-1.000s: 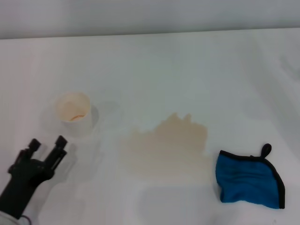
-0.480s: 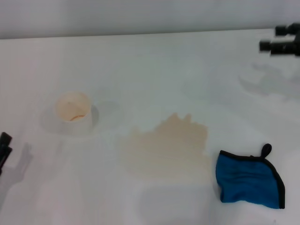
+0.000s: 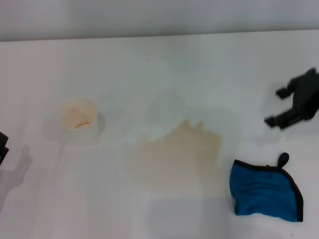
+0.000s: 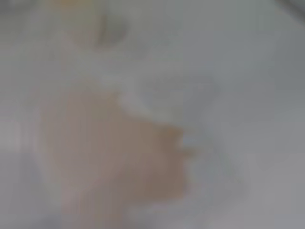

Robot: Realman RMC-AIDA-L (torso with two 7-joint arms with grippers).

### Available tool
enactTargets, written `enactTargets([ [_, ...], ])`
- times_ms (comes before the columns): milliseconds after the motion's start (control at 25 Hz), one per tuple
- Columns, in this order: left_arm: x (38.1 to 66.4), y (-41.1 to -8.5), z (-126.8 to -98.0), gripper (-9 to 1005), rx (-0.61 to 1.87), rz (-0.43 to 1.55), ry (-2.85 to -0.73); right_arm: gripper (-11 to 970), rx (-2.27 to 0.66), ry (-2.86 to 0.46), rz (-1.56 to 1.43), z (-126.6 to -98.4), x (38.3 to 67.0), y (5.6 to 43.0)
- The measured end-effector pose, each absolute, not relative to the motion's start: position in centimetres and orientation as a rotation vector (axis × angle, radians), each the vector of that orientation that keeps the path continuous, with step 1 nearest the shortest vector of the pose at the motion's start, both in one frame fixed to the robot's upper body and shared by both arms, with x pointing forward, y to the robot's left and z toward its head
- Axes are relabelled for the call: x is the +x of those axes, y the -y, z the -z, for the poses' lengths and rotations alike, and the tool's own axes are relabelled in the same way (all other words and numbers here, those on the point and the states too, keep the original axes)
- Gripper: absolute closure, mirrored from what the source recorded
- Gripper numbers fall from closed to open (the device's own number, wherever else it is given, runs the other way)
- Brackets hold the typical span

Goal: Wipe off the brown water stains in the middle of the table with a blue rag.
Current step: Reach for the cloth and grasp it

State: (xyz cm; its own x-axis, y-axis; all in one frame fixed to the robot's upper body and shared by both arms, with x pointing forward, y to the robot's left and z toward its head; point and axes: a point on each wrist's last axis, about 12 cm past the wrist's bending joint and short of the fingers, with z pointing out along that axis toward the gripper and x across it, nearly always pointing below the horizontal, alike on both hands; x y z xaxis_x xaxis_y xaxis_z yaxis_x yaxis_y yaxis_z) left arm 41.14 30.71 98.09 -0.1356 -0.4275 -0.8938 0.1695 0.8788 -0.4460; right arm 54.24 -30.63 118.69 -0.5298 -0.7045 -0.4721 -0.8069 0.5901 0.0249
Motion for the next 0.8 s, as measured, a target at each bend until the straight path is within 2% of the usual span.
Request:
enactTargets([
  [480,41.6,-31.4,-98.2,131,-0.239,0.55,-1.639,142,-1.62,-2.547,-0.066,-116.6,49.6,21.9],
  [800,41.9,-31.5,-98.3,131,-0.229,0.552,-1.636,167,-1.743,-2.539,-0.003,-114.8,48.4,19.5],
])
